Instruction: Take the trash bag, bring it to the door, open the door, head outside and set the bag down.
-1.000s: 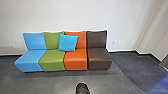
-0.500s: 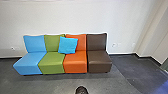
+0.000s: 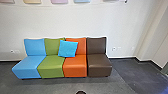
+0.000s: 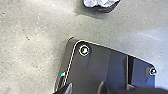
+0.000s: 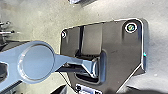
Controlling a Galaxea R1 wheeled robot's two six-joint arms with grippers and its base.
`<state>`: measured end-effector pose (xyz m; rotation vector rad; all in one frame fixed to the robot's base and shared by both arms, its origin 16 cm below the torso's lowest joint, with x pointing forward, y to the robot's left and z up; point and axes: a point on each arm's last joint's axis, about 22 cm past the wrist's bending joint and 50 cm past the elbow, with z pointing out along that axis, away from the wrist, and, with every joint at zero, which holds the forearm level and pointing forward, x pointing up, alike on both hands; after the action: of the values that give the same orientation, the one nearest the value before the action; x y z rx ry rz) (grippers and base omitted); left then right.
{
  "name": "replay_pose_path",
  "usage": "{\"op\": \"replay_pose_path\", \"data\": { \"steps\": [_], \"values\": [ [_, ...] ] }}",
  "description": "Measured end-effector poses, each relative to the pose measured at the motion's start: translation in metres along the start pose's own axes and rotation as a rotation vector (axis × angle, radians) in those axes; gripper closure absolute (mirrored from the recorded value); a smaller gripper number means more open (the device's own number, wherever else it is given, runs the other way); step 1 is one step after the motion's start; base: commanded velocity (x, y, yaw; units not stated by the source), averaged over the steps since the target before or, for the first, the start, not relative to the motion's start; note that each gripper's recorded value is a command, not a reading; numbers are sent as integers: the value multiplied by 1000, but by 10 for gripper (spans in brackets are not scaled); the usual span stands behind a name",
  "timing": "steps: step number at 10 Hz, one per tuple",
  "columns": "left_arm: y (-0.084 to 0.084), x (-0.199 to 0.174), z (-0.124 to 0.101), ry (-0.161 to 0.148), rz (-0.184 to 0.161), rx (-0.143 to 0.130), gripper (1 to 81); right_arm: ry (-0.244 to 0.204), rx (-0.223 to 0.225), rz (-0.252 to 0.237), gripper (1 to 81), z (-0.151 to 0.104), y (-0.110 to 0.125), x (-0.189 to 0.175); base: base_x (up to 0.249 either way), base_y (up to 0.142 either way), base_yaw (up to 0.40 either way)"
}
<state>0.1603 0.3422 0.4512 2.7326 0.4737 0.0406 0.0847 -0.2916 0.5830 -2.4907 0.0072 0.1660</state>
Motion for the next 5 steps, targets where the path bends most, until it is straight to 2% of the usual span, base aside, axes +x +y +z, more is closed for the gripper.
{"op": "replay_pose_path", "data": {
  "steps": [2,5],
  "values": [
    [14,38,3,28,-16,-21,10,25,15,-17,10,-4,-6,19,0,0,0],
    [37,106,5,52,12,-36,10,97,-4,-50,10,-26,3,73,0,0,0]
  ]
}}
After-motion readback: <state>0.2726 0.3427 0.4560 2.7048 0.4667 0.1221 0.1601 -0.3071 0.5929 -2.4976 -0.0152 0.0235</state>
